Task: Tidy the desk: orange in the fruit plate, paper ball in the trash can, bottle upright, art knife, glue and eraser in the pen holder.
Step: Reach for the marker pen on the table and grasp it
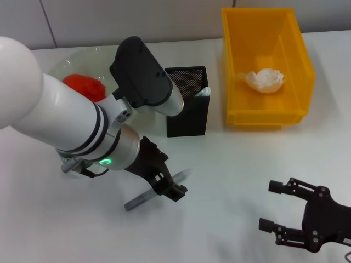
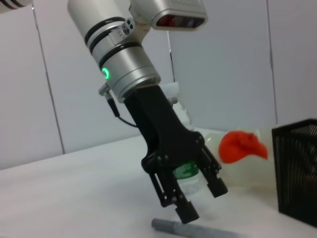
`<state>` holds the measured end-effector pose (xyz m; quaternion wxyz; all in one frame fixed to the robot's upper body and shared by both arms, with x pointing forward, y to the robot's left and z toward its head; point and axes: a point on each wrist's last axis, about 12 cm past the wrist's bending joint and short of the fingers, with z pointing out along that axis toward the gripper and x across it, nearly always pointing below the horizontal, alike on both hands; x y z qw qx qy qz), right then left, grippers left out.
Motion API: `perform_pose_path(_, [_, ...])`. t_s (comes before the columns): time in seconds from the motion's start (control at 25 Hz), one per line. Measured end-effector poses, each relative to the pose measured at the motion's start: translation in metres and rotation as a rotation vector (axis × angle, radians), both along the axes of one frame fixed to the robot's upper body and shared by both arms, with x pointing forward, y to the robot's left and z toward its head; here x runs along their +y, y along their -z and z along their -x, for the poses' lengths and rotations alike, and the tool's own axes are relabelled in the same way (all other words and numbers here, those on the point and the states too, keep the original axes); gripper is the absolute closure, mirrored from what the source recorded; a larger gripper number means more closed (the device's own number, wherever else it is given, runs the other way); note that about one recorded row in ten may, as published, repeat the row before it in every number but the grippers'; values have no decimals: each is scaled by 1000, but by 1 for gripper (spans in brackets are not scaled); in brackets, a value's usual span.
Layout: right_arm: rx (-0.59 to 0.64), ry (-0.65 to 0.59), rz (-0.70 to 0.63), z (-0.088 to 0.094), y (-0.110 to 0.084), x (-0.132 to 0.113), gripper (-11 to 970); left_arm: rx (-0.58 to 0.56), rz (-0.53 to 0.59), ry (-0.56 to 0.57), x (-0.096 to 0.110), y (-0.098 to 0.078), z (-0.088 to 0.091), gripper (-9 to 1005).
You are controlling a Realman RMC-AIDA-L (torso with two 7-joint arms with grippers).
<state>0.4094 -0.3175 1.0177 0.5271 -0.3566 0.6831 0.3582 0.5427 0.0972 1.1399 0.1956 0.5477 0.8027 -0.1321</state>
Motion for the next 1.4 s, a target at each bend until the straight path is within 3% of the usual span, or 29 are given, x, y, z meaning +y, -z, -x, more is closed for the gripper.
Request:
perform_pose_path(1.12, [-6,85,22,-1,1,-10,154,7,-120,28,-5,13,-4,215])
perform_pose_path(1.2, [-6,88,27,-2,2,-10,154,12,-130,28,-5,15,-4,373])
perform_pose_path(1.4, [-2,92,31,-3,3,-10,154,23,-145,29,-6,15,-4,375])
